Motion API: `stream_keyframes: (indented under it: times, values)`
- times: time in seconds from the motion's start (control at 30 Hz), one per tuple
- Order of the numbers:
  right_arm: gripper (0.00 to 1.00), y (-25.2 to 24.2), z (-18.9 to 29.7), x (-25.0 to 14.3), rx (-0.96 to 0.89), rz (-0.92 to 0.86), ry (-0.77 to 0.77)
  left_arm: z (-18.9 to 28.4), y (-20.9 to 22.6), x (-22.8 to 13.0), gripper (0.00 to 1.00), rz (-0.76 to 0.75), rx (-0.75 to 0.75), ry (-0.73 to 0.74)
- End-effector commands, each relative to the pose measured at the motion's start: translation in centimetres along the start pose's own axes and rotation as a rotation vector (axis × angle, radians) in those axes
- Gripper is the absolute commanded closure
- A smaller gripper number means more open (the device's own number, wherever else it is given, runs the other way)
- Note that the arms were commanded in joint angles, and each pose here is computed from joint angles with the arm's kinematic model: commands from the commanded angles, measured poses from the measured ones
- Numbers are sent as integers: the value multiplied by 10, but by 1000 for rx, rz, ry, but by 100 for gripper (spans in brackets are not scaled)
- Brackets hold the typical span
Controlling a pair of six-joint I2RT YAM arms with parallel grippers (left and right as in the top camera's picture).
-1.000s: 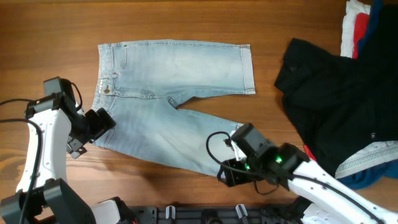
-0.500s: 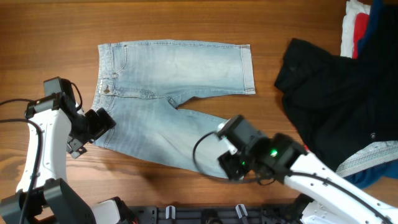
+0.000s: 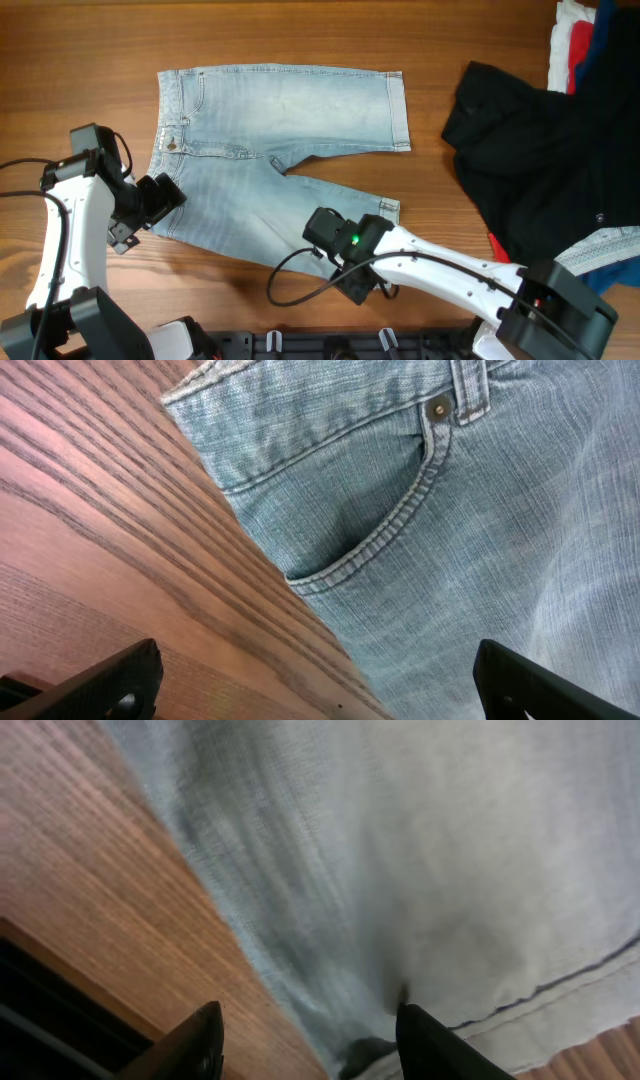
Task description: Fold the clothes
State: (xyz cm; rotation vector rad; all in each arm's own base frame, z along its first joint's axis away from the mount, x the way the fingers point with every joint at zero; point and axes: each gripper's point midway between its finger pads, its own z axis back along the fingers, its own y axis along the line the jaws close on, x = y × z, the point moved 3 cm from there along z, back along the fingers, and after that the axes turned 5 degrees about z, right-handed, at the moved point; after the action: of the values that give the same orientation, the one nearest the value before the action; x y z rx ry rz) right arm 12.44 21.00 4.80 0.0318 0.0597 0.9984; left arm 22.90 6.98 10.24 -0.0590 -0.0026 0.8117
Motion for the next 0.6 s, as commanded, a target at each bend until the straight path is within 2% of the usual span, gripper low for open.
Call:
stream_keyframes:
  times: [0.0,0.27,0.4,0.5,0.57]
  values:
    - [46,16,3,4,44,-40,-11,-1,0,-2,0,-2,-4,5]
    - [46,20,-5,4,55,-178,17,-1,0,-2,0,-2,-4,6]
    - [41,18,-10,-3,47,-262,60,-1,0,-2,0,-2,-4,6]
    - [40,14,-9,-7,26,-728,88,-1,0,-2,0,-2,-4,5]
    - [39,5,1,-14,-34,-972,89,-1,0,-2,0,-2,-4,6]
